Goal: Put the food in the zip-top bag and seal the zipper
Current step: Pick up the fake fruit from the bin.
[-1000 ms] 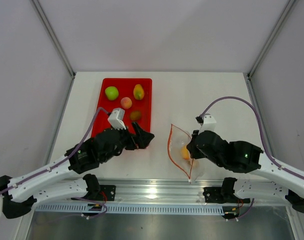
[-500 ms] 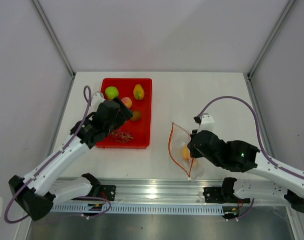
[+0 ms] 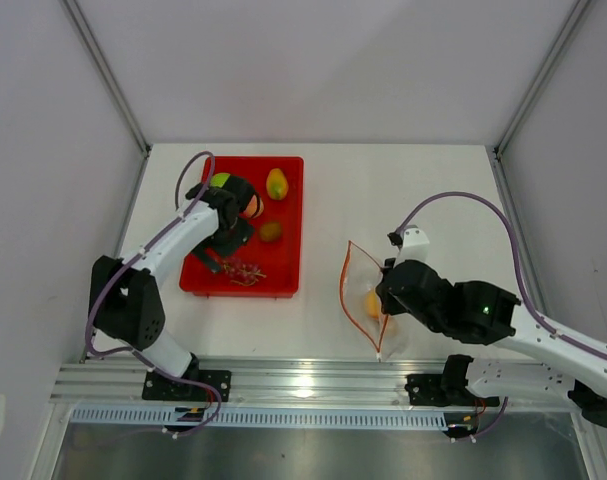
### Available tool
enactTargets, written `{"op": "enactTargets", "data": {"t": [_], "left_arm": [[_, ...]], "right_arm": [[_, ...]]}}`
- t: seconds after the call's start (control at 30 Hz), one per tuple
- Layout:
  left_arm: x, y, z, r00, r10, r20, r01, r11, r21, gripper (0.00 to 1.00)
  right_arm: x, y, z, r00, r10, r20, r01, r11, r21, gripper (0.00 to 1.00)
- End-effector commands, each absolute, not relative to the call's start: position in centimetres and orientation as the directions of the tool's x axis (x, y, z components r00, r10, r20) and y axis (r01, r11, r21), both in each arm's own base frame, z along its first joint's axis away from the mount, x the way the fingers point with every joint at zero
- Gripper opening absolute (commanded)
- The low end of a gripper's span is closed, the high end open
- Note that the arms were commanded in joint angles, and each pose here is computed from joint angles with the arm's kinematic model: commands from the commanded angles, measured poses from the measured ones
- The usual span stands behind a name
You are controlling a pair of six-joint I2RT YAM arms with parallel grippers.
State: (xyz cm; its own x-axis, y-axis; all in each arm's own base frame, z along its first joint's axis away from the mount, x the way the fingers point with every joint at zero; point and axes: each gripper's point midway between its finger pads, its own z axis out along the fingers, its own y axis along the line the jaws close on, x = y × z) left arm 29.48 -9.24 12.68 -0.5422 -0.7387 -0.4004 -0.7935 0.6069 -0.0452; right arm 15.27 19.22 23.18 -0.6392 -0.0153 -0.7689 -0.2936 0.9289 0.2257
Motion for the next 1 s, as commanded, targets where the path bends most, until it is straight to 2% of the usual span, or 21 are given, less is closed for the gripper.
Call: {"op": "enactTargets", "data": {"t": [0.0,0.1,0.4,0.6,0.97], "left_arm": [[28.0,-9.4,12.3,-0.428,-0.844,-0.322,-0.867,0.485,-0.117,1.0],[27.6,-9.4,11.6,-0.373,-0.884,-0.284,-0.899,0.419,-0.126,0.99],[25.7,-7.7,9.5,-0.178,-0.947,-0.266,-0.978,0.201,-0.061,0.99],[25.3,-7.4,8.6,-0.031,-0.97,-0.242,-0.992,0.06,-0.11,1.0],[27.0,-7.7,9.7,-0.013,-0.976,-0.219,-0.994,0.037,-0.105,1.0]], "right_arm": [[15.7,19.1,23.8,-0.616,0.007,-0.788,-0.292,0.927,0.237,0.0],[15.6,19.0,23.8,-0.616,0.008,-0.787,-0.292,0.926,0.238,0.0],[15.5,19.3,24.0,-0.62,0.016,-0.784,-0.301,0.919,0.256,0.0],[15.4,19.2,23.9,-0.618,0.013,-0.786,-0.304,0.918,0.254,0.0],[15.4,18.6,24.2,-0.616,0.005,-0.788,-0.3,0.923,0.24,0.0]]}}
